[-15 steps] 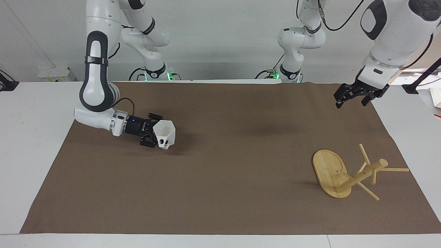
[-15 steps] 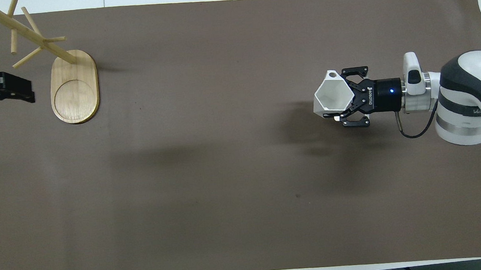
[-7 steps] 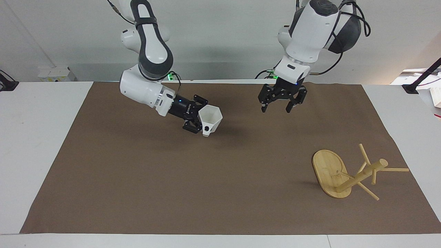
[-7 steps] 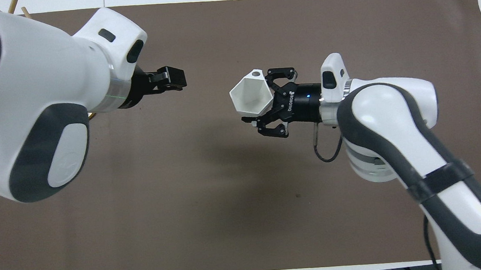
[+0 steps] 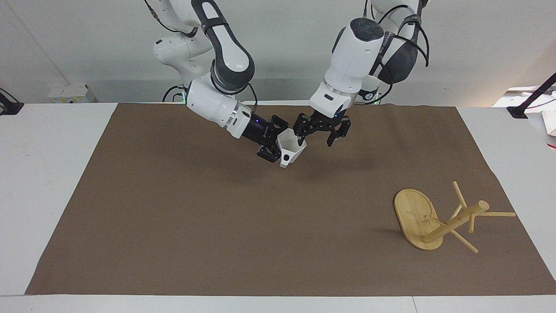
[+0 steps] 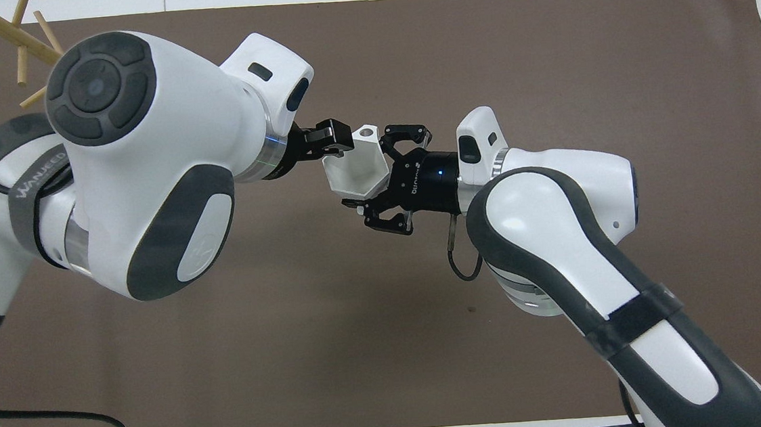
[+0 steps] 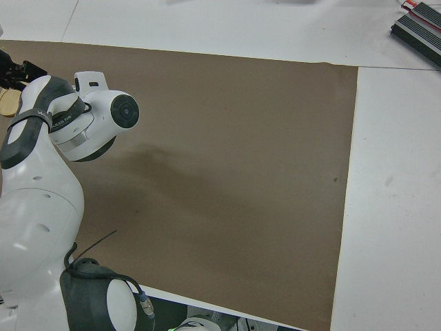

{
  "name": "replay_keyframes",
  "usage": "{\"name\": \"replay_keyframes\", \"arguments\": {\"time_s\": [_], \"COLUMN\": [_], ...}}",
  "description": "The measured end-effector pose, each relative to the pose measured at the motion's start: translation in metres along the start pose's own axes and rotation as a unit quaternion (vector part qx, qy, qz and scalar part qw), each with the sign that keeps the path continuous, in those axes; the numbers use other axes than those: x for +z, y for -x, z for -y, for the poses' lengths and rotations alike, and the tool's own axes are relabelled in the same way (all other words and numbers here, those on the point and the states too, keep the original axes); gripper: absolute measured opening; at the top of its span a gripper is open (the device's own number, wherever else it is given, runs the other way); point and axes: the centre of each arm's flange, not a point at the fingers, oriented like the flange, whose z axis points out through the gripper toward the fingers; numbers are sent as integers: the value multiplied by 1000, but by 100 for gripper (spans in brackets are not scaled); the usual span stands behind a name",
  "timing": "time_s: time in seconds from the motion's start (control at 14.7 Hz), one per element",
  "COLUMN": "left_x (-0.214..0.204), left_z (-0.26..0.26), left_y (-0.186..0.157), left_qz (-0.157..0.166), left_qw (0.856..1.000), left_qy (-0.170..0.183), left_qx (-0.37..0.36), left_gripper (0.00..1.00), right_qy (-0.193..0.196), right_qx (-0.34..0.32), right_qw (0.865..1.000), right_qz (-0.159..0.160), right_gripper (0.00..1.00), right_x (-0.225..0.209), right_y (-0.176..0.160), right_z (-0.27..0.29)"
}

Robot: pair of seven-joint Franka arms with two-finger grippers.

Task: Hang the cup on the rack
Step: 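Grasp the cup with the left gripper and open the right gripper, then carry the cup to the rack with the left gripper while the right retracts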

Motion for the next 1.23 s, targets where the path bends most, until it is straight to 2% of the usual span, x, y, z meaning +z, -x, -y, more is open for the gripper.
{"name": "replay_keyframes", "arguments": {"time_s": [0.27, 0.48, 0.55, 0.82, 0.95, 1.09, 1.23], "left_x": [23, 23, 24, 23, 23, 22, 25], "left_z": [-10, -14, -14, -11, 7, 37, 74], "left_y": [17, 19, 19, 16, 3, -18, -43], "left_qz": [24, 25, 25, 24, 21, 15, -7], "left_qw": [1000, 999, 999, 997, 994, 988, 979], "left_qy": [-5, 5, 5, 5, 1, -2, 8], "left_qx": [-19, -27, -42, -73, -109, -153, -202], "left_gripper": [44, 13, 6, 5, 5, 5, 5], "right_qy": [2, -3, -1, 1, 10, 13, -5], "right_qx": [-1, -2, -2, -4, -5, -12, -23], "right_qw": [1000, 1000, 1000, 1000, 1000, 1000, 999], "right_qz": [-1, -1, 0, -2, -8, -20, -38], "right_gripper": [80, 80, 80, 84, 99, 100, 100], "right_x": [0, 4, 4, 3, -5, -26, -63], "right_y": [-2, -3, -3, -6, -10, -10, 7], "right_z": [-2, 1, 1, -1, -8, -21, -40]}}
